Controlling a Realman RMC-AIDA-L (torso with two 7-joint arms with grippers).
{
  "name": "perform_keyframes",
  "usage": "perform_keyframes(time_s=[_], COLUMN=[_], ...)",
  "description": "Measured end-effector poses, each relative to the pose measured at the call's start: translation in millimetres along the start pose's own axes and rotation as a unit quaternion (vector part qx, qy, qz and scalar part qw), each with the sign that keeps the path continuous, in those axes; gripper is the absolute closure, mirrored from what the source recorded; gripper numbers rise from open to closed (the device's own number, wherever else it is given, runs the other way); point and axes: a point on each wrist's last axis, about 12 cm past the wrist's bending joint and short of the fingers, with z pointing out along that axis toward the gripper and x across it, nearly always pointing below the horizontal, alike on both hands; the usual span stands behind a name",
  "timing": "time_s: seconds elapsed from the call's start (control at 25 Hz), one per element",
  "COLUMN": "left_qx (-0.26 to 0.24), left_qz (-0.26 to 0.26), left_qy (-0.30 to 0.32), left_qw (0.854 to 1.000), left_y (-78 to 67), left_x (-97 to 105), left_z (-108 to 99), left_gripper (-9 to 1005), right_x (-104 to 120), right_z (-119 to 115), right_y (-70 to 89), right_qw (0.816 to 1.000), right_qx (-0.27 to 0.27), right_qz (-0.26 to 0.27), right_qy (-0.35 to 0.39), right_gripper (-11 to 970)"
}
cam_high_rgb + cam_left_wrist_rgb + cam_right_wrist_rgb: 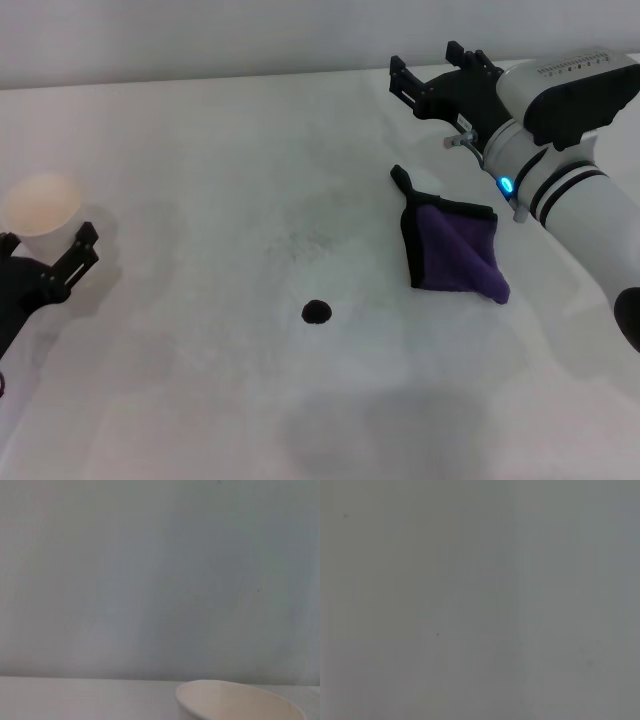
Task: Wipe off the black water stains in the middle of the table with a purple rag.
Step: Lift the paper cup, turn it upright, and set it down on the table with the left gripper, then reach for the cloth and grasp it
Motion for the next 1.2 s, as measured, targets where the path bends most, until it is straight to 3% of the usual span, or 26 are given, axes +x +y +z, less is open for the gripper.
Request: perform_keyframes(time_s=[0.4,0.6,1.2], left_qx=[-0.005,0.023,0.010], left_qz=[0.018,0.034,0.011], left_qy=[0.046,0.066,0.056], left_qw=[0.999,0.997,0.998], left_y=[1.5,-4.2,-2.6], left_x=[-2.5,-3.1,10.3], left_z=[26.2,35.3,5.9], left_gripper=[108,107,108], right_x=[7.1,10.9,9.1], right_z=[-7.4,-12.5,-12.8], right_y=[-0.6,-4.0,-5.2], right_qw=[1.000,1.000,1.000], right_qx=[0.000,0.006,0.008], right_qz=[-0.001,0.002,0.001], right_qy=[0.003,0.003,-0.005], right_gripper=[131,131,132])
